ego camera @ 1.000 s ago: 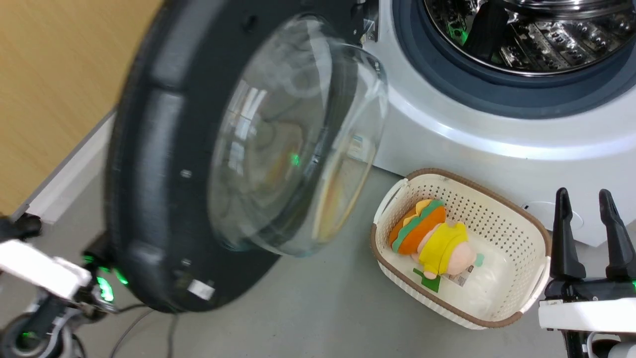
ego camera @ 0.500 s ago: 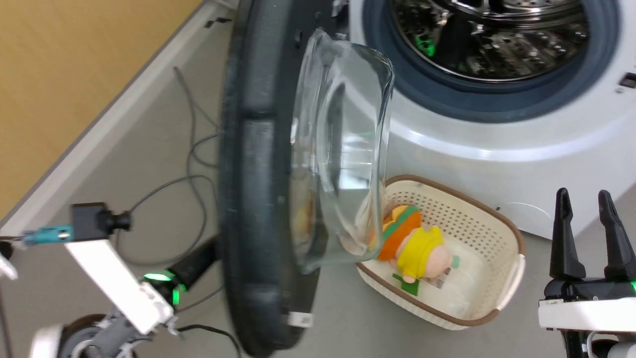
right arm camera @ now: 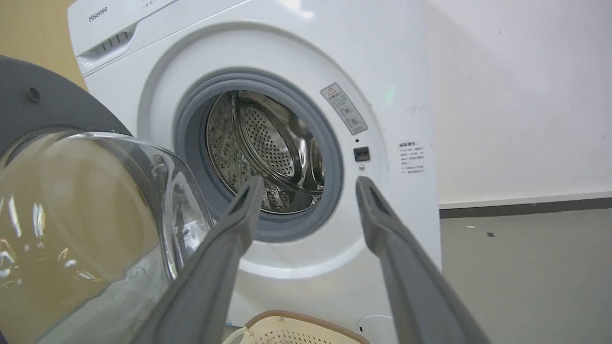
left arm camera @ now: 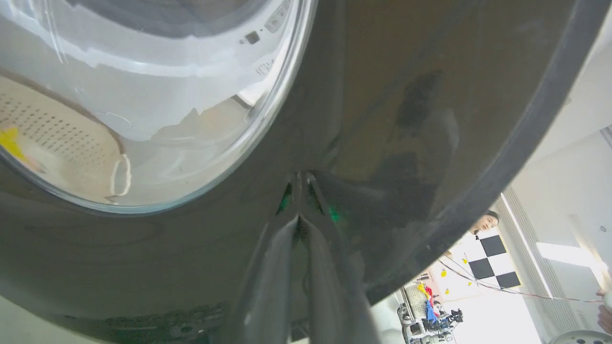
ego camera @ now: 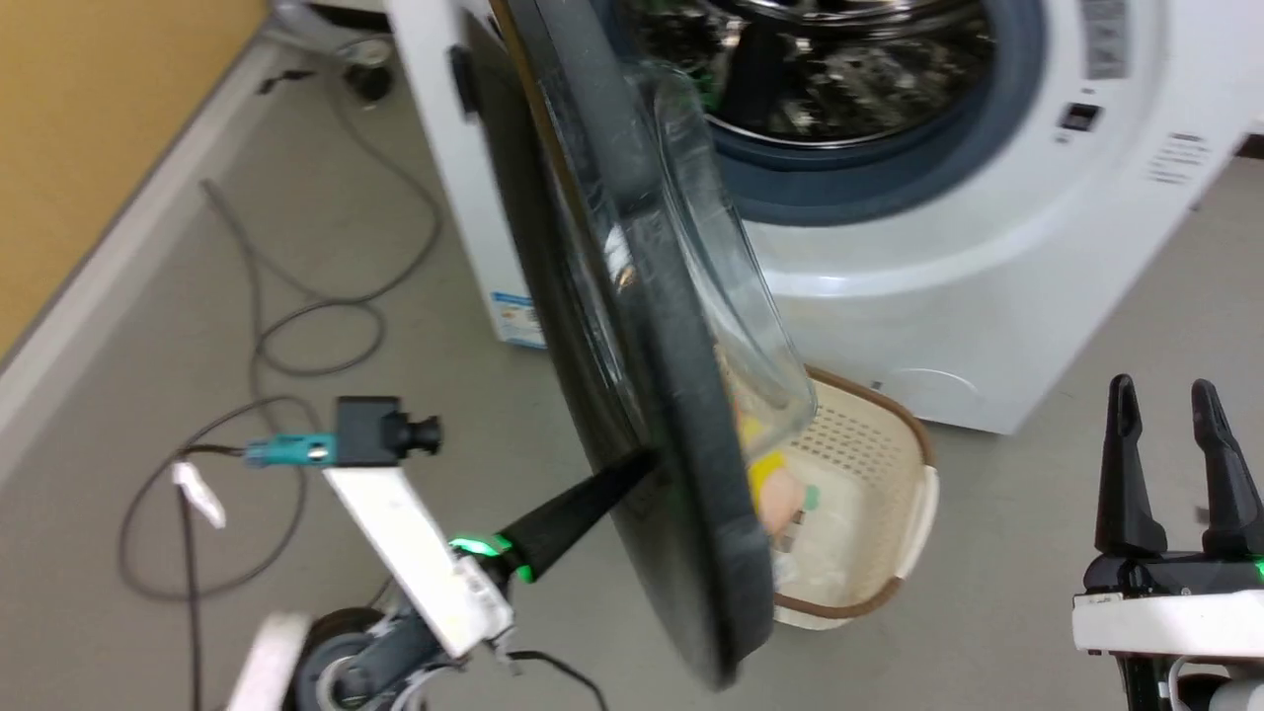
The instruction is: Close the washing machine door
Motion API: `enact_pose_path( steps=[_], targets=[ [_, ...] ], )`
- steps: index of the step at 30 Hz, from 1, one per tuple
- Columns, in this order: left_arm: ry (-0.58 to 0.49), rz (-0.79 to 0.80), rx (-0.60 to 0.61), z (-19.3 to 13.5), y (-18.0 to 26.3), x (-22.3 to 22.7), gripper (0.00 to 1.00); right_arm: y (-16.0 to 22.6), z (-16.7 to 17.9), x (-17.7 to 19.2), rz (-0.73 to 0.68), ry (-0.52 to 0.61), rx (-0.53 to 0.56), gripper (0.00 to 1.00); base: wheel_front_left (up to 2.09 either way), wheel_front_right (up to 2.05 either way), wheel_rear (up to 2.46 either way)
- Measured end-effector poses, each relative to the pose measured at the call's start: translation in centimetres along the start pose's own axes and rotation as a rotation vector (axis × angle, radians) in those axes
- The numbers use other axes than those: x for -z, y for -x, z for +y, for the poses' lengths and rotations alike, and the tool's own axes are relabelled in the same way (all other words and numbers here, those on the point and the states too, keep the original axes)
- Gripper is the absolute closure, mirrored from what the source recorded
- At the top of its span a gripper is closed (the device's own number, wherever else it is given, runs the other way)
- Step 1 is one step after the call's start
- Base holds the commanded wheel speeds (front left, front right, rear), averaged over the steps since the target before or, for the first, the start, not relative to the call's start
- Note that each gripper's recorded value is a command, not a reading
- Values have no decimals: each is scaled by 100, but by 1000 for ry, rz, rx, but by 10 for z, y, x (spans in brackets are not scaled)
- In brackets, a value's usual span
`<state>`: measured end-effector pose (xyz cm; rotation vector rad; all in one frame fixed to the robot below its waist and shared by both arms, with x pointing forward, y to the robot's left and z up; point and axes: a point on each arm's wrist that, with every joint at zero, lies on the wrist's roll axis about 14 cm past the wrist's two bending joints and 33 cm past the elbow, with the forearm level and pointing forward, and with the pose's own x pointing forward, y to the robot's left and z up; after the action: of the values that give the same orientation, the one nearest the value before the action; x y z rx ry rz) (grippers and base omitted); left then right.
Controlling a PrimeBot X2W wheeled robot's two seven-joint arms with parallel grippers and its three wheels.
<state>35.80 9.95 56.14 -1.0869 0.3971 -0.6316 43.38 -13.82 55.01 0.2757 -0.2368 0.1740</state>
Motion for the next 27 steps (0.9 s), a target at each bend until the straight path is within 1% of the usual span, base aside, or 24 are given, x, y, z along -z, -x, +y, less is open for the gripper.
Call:
enact_pose_path(
  steps=[6, 13, 15, 19, 22, 25, 27],
  targets=[
    [15, 88, 43, -5, -39, 28, 100, 12, -21, -10, -13, 22, 61, 0, 0, 0, 0],
    [-7, 142, 73, -10, -77, 49, 100, 24, -39, -15, -16, 40, 114, 0, 0, 0, 0],
    [-2, 173, 82, -11, -89, 66, 100, 29, -46, -17, -14, 49, 136, 0, 0, 0, 0],
    [-1, 208, 83, -11, -95, 83, 100, 32, -49, -18, -15, 54, 148, 0, 0, 0, 0],
    [-3, 200, 79, -9, -95, 87, 100, 34, -51, -22, -21, 57, 153, 0, 0, 0, 0],
    [-45, 164, 69, -7, -92, 83, 100, 36, -50, -24, -27, 57, 153, 0, 0, 0, 0],
    [-81, 101, 79, -11, -89, 73, 100, 36, -49, -27, -33, 58, 151, 0, 0, 0, 0]
  ],
)
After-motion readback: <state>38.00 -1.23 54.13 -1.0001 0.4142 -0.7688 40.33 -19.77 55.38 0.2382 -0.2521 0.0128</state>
